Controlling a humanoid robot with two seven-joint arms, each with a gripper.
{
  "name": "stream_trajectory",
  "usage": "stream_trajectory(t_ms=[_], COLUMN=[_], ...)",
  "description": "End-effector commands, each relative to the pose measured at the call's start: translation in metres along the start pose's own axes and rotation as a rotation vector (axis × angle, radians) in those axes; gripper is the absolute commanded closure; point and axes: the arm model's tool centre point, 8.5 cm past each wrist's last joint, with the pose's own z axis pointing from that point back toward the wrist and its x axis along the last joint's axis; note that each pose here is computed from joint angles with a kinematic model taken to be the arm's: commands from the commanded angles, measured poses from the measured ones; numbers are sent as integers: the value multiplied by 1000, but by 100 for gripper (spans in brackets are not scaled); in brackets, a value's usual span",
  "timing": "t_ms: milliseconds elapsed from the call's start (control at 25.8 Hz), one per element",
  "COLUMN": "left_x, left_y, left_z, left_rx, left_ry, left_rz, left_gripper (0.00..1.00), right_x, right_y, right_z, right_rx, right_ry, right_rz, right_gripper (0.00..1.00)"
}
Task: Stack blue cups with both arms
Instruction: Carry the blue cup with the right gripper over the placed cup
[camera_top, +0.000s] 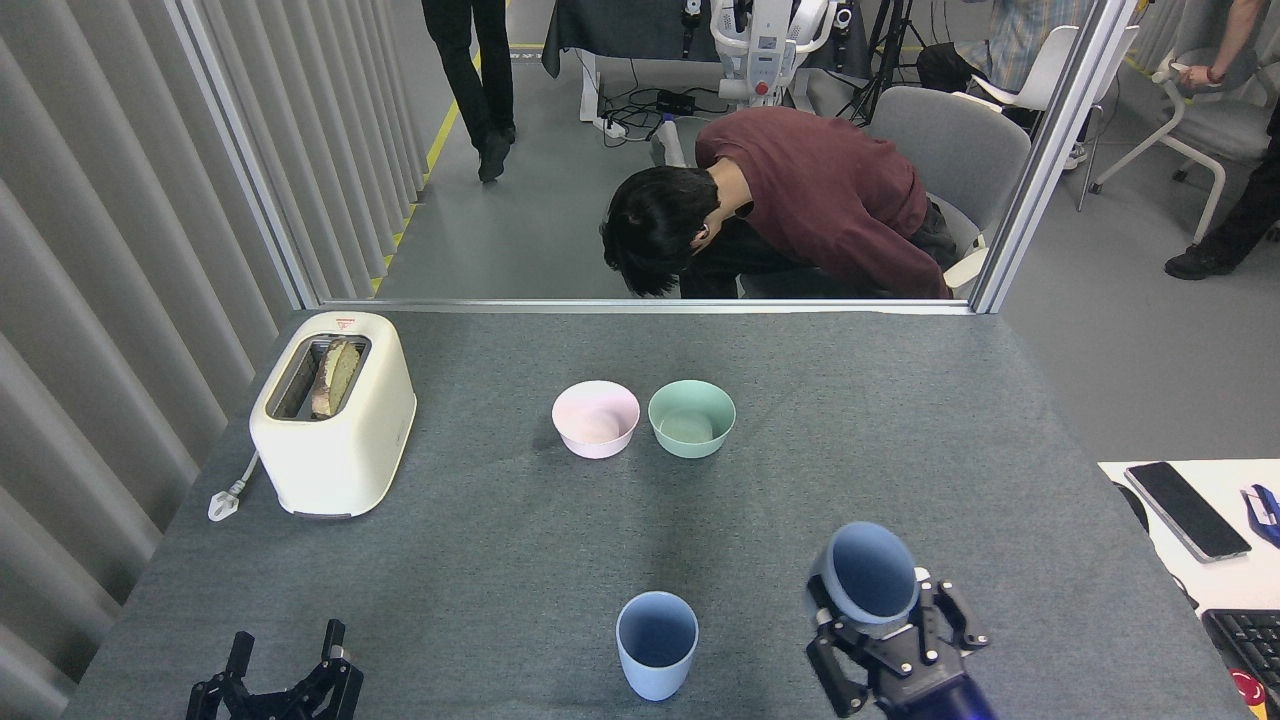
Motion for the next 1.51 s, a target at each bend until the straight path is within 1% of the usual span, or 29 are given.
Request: stream_trajectory(t_ms=[0, 78, 194, 233, 272, 350, 505, 660, 816, 932, 1204, 1476], left_x=[3, 2, 2, 2, 3, 3, 2, 2, 0, 0, -2, -2], left_y=[-1, -2, -2, -2, -2, -2, -3, -3, -4, -3, -2, -3], left_z=[5, 5, 6, 5, 5, 5, 6, 6, 7, 6, 5, 6], left_rx=[-4, -6, -7, -6, -6, -6, -9, -9, -16, -14, -12, -14], left_ry=[-2, -1, -2, -2, -4, -3, -4, -5, -3, -3, -5, -3], left_rz=[4, 4, 3, 3, 3, 4, 4, 5, 1, 0, -4, -3], left_gripper=[0, 0, 0, 0, 0, 0, 0, 0, 0, 0, 0, 0], right_x=[61, 77, 93, 96, 96, 96, 107, 112, 111, 112, 128, 127], right_y=[-4, -2, 2, 7, 9, 8, 4, 10, 7, 9, 10, 13], right_z=[-17, -26, -35, -37, -39, -43, -51, -58, -64, -64, -63, -59], right_rx=[1, 21, 42, 59, 68, 63, 46, 62, 53, 58, 60, 71], right_ry=[-121, -133, -131, -119, -104, -96, -120, -127, -133, -137, -175, -173], right_rz=[-14, -3, -24, -31, -29, -24, -31, -35, -24, -24, -36, -31], right_gripper=[47, 47, 47, 47, 47, 47, 47, 47, 47, 47, 47, 46])
